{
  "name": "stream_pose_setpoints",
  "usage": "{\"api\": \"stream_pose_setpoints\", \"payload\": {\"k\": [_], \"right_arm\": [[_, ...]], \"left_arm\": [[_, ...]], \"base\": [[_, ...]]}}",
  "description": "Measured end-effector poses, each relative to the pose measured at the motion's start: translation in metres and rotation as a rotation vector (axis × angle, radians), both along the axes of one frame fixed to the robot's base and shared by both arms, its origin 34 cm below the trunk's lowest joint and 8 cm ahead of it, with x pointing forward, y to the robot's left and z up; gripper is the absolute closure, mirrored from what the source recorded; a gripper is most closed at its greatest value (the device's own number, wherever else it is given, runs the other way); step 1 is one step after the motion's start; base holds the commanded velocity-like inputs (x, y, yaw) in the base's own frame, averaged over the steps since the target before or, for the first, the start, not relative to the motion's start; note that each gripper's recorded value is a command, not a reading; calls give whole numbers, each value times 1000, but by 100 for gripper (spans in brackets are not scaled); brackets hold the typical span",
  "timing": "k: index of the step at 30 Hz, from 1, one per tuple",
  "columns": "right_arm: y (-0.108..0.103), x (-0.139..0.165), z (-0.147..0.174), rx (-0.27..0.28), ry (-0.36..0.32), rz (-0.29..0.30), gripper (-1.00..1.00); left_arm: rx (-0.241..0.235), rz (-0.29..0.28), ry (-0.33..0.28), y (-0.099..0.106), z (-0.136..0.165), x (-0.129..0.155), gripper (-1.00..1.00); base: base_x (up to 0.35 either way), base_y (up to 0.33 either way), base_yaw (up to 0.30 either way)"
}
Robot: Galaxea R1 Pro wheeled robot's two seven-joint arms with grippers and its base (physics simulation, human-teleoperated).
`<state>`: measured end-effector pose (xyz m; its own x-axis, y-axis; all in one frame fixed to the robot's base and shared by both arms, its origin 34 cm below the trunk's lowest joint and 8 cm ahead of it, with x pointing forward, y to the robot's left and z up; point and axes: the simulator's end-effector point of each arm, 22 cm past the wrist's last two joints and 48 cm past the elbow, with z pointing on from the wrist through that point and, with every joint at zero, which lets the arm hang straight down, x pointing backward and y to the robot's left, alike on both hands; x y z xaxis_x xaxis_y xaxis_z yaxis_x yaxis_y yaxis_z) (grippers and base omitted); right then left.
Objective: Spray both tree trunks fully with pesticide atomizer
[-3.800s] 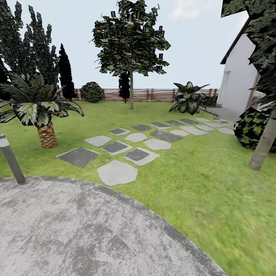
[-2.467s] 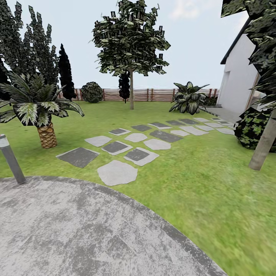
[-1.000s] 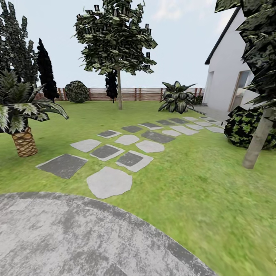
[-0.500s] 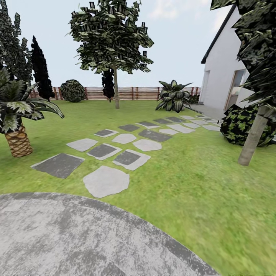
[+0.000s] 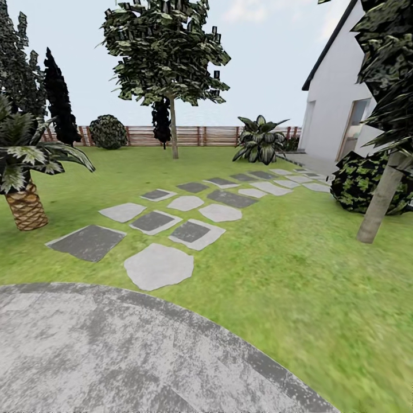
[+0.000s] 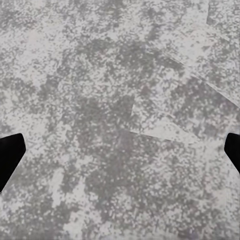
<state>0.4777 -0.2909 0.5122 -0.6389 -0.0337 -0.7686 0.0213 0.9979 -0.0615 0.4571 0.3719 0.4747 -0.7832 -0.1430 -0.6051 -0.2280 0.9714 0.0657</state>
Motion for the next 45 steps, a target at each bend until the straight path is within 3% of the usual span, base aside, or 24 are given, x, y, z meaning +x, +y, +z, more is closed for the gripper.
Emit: {"api": "stream_pose_setpoints", "payload": {"k": [45], "right_arm": [[0,-31,-112,0,70,0,-100]], "left_arm": [[0,-1,69,0,-110,-33,-100]], "base": [[0,0,0]]}}
